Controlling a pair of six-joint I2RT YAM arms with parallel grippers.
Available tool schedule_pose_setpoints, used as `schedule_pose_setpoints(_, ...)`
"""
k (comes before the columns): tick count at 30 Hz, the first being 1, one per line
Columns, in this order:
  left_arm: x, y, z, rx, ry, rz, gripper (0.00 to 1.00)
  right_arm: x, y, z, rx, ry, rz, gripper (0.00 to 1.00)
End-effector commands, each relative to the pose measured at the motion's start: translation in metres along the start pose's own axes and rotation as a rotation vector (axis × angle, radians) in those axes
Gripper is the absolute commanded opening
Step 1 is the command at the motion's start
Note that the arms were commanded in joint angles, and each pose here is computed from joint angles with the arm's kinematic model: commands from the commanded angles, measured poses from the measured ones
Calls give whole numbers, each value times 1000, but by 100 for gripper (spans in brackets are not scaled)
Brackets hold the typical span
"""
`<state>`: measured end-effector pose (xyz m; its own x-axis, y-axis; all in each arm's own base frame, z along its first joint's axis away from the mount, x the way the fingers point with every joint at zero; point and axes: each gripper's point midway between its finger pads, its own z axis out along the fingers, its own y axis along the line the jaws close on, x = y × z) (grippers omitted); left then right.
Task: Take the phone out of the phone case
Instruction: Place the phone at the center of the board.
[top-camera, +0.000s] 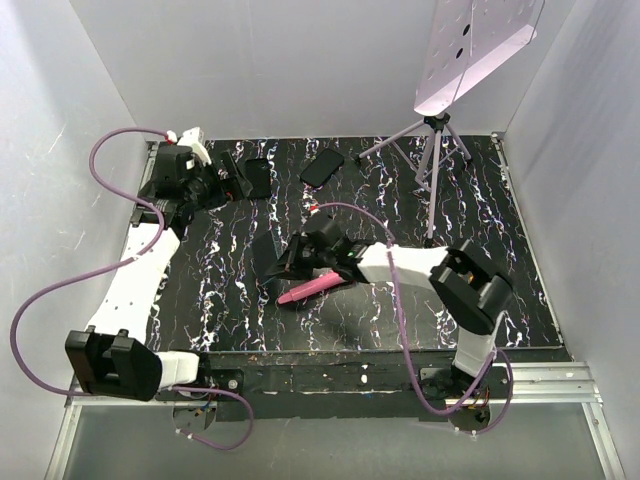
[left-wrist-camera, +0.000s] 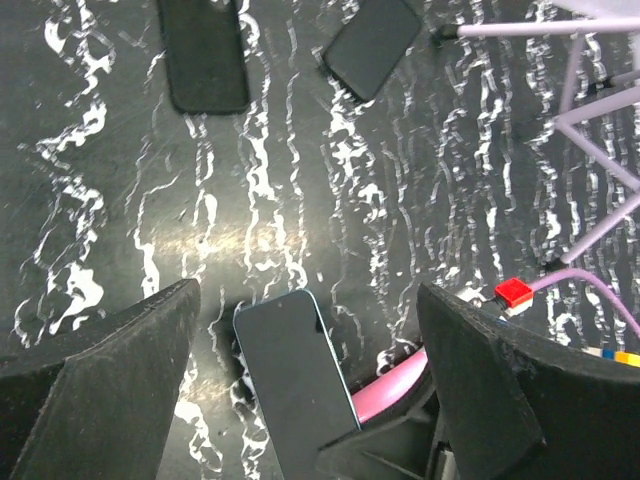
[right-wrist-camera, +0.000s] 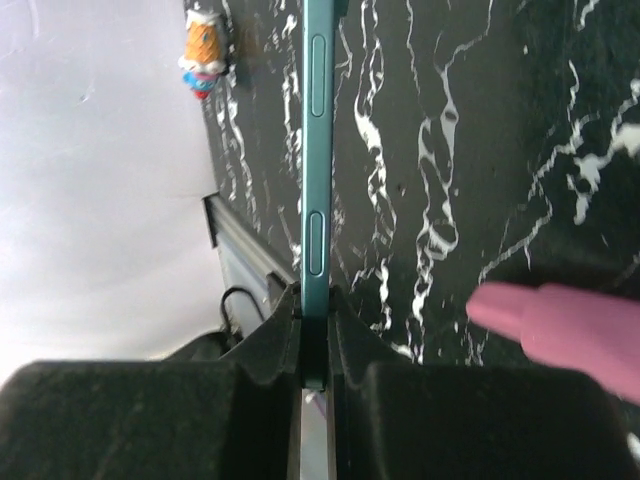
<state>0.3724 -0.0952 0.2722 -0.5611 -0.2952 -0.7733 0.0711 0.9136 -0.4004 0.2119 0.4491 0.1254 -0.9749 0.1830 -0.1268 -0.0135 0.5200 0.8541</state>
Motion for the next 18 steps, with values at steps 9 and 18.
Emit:
schedule_pose_setpoints(9,33,8,-29,-18,-41,41,89,-30,4,67,97,-111,-116,30)
schedule_pose_setpoints(18,43,5,-1,16,25,61,98,-26,9,9,201,-55,-376,70)
